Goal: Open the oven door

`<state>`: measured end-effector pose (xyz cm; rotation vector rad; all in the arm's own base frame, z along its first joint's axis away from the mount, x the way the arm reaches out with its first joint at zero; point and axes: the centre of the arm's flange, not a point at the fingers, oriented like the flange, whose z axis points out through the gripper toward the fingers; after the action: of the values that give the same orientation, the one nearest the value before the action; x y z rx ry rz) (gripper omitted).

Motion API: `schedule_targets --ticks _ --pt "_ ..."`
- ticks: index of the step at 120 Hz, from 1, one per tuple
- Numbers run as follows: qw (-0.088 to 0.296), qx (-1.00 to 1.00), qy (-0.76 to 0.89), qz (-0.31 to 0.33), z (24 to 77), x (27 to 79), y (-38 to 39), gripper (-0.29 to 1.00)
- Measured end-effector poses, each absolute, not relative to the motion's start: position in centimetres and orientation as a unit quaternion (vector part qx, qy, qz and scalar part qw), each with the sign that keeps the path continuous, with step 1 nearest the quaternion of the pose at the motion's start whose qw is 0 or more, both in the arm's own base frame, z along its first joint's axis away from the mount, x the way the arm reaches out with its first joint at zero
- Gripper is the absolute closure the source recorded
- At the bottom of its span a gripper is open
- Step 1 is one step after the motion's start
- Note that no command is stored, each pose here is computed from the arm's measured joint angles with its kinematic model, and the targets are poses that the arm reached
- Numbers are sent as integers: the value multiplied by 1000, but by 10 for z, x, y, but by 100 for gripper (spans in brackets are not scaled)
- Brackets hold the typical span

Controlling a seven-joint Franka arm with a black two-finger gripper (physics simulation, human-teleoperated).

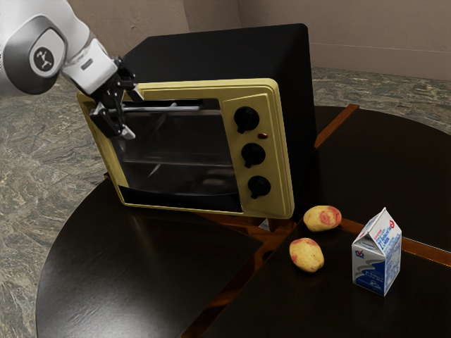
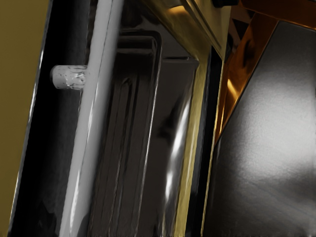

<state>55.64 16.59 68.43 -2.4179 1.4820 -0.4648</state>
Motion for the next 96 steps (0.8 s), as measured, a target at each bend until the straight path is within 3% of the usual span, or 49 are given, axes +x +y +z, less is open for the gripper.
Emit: schedule_targets --ticks 36,52,60,64,70,74,77,81,88,96 --pt "124 -834 519 -144 668 551 166 -1" --pt "139 -832 522 -126 661 505 140 3" --pt "175 -826 523 -121 666 432 99 8" --pt "222 -820 507 -144 689 348 73 6" --pt "303 -804 439 -260 789 194 84 4" --pt "336 -785 413 -316 880 155 105 3" --pt "337 -781 413 -326 925 178 120 3" --pt "314 -779 444 -313 949 269 125 3" --pt "265 -783 478 -297 931 383 127 2" --pt "226 -809 465 -281 908 428 133 1"
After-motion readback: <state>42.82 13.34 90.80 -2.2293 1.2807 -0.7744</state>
